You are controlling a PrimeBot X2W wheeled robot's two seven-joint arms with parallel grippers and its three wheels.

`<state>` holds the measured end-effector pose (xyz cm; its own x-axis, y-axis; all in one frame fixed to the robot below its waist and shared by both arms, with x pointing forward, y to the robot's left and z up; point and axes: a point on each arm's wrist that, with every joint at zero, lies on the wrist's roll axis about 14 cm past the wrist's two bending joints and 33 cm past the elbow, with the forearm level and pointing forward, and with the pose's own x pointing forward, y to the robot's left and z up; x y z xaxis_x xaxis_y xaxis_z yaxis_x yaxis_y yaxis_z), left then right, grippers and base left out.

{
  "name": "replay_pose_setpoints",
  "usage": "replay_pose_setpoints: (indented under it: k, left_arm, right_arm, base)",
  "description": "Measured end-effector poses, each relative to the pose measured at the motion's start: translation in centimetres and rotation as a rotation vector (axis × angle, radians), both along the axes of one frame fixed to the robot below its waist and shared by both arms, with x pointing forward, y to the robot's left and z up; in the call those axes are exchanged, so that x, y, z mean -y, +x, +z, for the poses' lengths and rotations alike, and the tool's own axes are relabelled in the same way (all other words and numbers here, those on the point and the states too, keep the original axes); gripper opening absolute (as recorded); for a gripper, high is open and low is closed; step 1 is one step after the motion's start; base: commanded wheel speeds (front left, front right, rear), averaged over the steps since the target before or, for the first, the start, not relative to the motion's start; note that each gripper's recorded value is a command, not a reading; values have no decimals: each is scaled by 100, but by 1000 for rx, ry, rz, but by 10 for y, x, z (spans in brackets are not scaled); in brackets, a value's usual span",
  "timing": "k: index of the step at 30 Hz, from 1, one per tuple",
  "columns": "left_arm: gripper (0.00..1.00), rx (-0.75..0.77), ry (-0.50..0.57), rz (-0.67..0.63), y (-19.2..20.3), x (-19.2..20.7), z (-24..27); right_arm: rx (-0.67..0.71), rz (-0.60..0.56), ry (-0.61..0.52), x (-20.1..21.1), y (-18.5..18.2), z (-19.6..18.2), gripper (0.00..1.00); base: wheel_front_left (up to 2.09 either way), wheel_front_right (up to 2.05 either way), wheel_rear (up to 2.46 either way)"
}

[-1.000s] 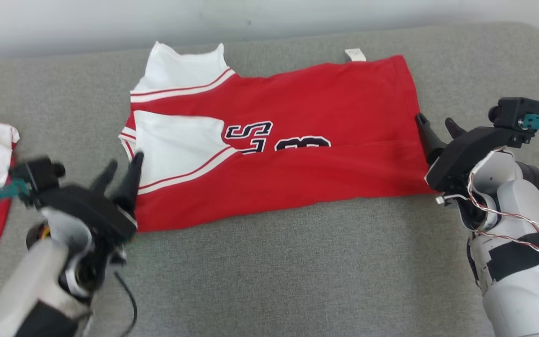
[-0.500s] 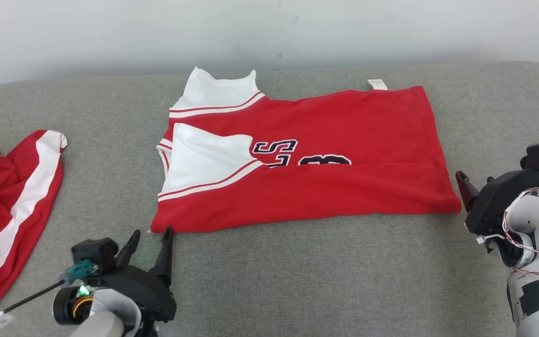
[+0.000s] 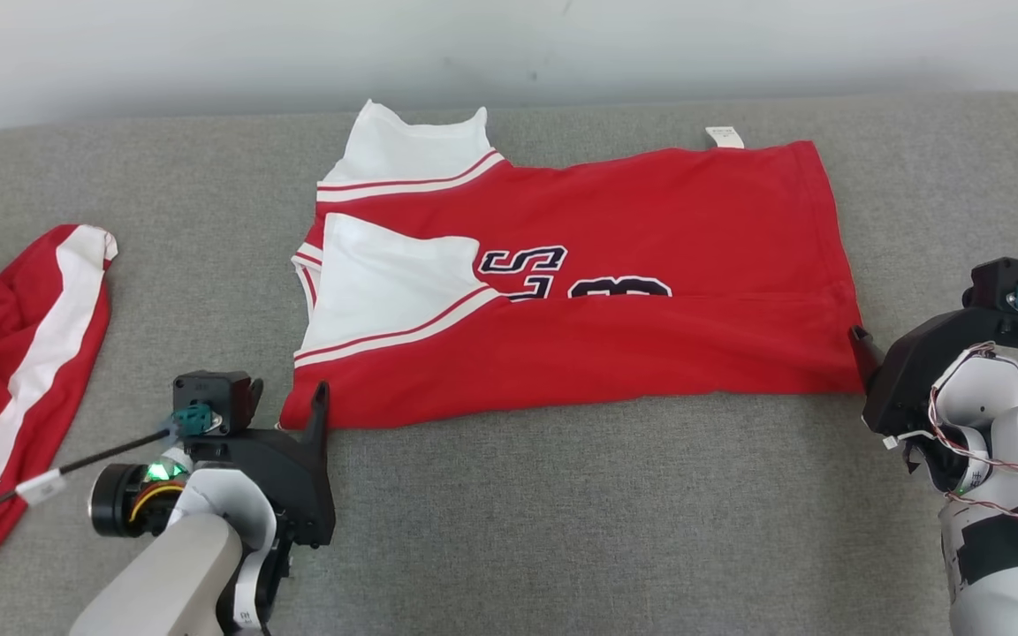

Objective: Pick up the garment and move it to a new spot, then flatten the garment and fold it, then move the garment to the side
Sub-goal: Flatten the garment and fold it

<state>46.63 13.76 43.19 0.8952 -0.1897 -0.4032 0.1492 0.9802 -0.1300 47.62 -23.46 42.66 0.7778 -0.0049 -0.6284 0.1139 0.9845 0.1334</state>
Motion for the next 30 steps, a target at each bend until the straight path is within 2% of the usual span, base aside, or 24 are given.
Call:
replay_pose_setpoints:
  k: [7,12,13,14,16,17,18,19,24,30]
  left_arm:
    - [100,-121,104,-16,-5,-6,-32]
    - [100,-164,96,-20,-8,-2,-49]
    - [96,-170,95,-19,-8,-2,-52]
    - [81,-176,95,-20,-8,-1,-54]
    - [20,-184,93,-21,-7,-1,-57]
    - [0,-188,89,-26,-7,0,-58]
    - [0,-191,86,-27,-7,1,-59]
    - [0,-194,80,-33,-7,3,-60]
    - [0,-190,45,-40,-10,7,-56]
    - [0,-176,16,-36,-32,6,-50]
  right_arm:
    - [-55,4,-32,0,4,-12,100]
    - [-121,12,-64,2,1,-31,100]
    - [-126,13,-63,1,2,-33,100]
    - [-125,14,-61,0,3,-33,100]
    - [-130,22,-56,-3,7,-36,100]
    - [-149,27,-46,-6,6,-40,100]
    - [-159,31,-33,-8,6,-41,34]
    - [-160,32,-19,-11,7,-41,1]
    - [-152,45,18,-20,7,-37,0]
    - [-124,23,40,-13,-11,-29,0]
  base:
    - [0,0,0]
    - [0,0,0]
    - [0,0,0]
    - [0,0,0]
    - [0,0,0]
    - [0,0,0]
    - [0,0,0]
    - [0,0,0]
    - [0,0,0]
    - [0,0,0]
